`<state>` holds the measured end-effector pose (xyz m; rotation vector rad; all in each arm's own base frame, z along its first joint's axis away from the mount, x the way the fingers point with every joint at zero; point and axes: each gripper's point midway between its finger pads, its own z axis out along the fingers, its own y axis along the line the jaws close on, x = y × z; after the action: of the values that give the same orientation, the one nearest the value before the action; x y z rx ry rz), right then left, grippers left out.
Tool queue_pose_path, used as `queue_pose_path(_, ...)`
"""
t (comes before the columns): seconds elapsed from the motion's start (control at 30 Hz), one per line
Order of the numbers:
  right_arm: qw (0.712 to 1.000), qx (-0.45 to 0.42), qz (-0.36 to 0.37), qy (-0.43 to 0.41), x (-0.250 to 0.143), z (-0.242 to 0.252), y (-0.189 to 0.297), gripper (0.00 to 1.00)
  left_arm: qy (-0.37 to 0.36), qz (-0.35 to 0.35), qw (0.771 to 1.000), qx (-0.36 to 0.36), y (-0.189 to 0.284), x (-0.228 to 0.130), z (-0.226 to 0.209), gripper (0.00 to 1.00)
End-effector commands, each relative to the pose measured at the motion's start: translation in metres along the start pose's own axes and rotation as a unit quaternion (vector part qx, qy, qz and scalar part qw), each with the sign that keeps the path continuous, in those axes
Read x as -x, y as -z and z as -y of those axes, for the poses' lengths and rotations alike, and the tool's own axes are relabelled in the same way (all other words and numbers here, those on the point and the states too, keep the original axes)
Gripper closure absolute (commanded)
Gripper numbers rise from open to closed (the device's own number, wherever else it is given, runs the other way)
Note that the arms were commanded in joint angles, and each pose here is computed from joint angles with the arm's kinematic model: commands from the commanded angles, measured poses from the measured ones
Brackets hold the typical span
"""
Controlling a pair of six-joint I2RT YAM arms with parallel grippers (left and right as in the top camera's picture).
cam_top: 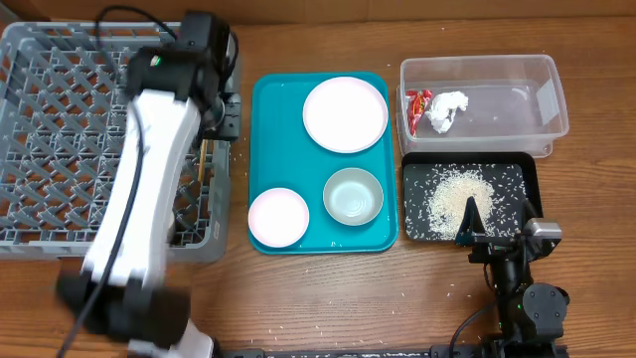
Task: Sort waste into correct bins and load items into the dishwasher
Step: 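Grasp the rim of the grey bowl with the left gripper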
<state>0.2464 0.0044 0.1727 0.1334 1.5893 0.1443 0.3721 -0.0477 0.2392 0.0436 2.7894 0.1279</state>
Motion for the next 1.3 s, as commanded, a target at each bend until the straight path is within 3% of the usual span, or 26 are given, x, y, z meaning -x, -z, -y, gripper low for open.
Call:
queue_pose_path(0.0, 1.0, -0.001, 0.001, 0.002, -0.002, 0.001, 0.0, 0.0, 0.008, 0.056, 0.996, -0.064, 0.061, -0.022, 0.041, 0.53)
queue_pose_path(0.13, 1.0, -0.001, 0.001, 0.002, -0.002, 0.001, 0.0, 0.0, 0.029, 0.027, 0.998, -0.048, 0.037, -0.066, 0.078, 0.53)
queue_pose_path(0.17, 1.0, -0.001, 0.001, 0.002, -0.002, 0.001, 0.0, 0.0, 0.033, 0.023, 0.998, -0.043, 0.021, -0.072, 0.087, 0.46)
queue_pose_path(0.27, 1.0, -0.001, 0.0, 0.002, -0.002, 0.001, 0.0, 0.0, 0.024, -0.012, 0.992, -0.123, -0.036, -0.092, 0.146, 0.0)
queue_pose_path(0.3, 1.0, -0.001, 0.001, 0.002, -0.002, 0.001, 0.0, 0.0, 0.02, -0.022, 0.989, -0.142, -0.047, -0.096, 0.157, 0.0)
queue_pose_path(0.37, 1.0, -0.001, 0.0, 0.002, -0.002, 0.001, 0.0, 0.0, 0.005, -0.025, 0.988, -0.151, -0.065, -0.095, 0.168, 0.16)
queue_pose_path(0.43, 1.0, -0.001, 0.0, 0.002, -0.002, 0.001, 0.0, 0.0, -0.015, -0.016, 0.988, -0.15, -0.082, -0.087, 0.177, 0.21)
queue_pose_path(0.47, 1.0, -0.001, 0.001, 0.002, -0.002, 0.001, 0.0, 0.0, -0.024, -0.013, 0.988, -0.151, -0.094, -0.083, 0.183, 0.3)
queue_pose_path(0.57, 1.0, -0.001, 0.001, 0.002, -0.002, 0.001, 0.0, 0.0, -0.038, -0.035, 0.99, -0.131, -0.128, -0.088, 0.188, 0.42)
queue_pose_path(0.63, 1.0, -0.001, 0.001, 0.002, -0.002, 0.001, 0.0, 0.0, -0.049, -0.054, 0.99, -0.122, -0.154, -0.096, 0.194, 0.44)
queue_pose_path(0.73, 1.0, -0.001, 0.001, 0.002, -0.002, 0.001, 0.0, 0.0, -0.05, -0.077, 0.99, -0.11, -0.175, -0.105, 0.195, 0.72)
queue_pose_path(0.8, 1.0, -0.001, 0.001, 0.002, -0.002, 0.001, 0.0, 0.0, -0.045, -0.076, 0.99, -0.107, -0.169, -0.101, 0.193, 0.96)
queue_pose_path(0.93, 1.0, -0.001, 0.001, 0.002, -0.002, 0.001, 0.0, 0.0, -0.017, -0.033, 0.995, -0.093, -0.112, -0.056, 0.173, 0.96)
queue_pose_path(1.03, 1.0, -0.001, 0.001, 0.002, -0.002, 0.001, 0.0, 0.0, 0.0, 0.033, 0.999, 0.003, -0.064, -0.02, 0.121, 0.96)
queue_pose_path(1.07, 1.0, -0.001, 0.001, 0.002, -0.002, 0.001, 0.0, 0.0, 0.01, 0.079, 0.992, 0.1, -0.038, -0.004, 0.077, 0.96)
queue_pose_path(1.1, 1.0, -0.001, 0.0, 0.002, -0.002, 0.001, 0.0, 0.0, 0.012, 0.097, 0.983, 0.154, -0.026, 0.0, 0.055, 0.96)
queue_pose_path(1.17, 1.0, -0.001, 0.001, 0.002, -0.002, 0.001, 0.0, 0.0, 0.014, 0.131, 0.946, 0.296, 0.004, 0.007, -0.003, 0.96)
queue_pose_path(1.27, 1.0, -0.001, 0.001, 0.002, -0.002, 0.001, 0.0, 0.0, 0.025, 0.131, 0.908, 0.397, 0.015, 0.009, -0.052, 0.96)
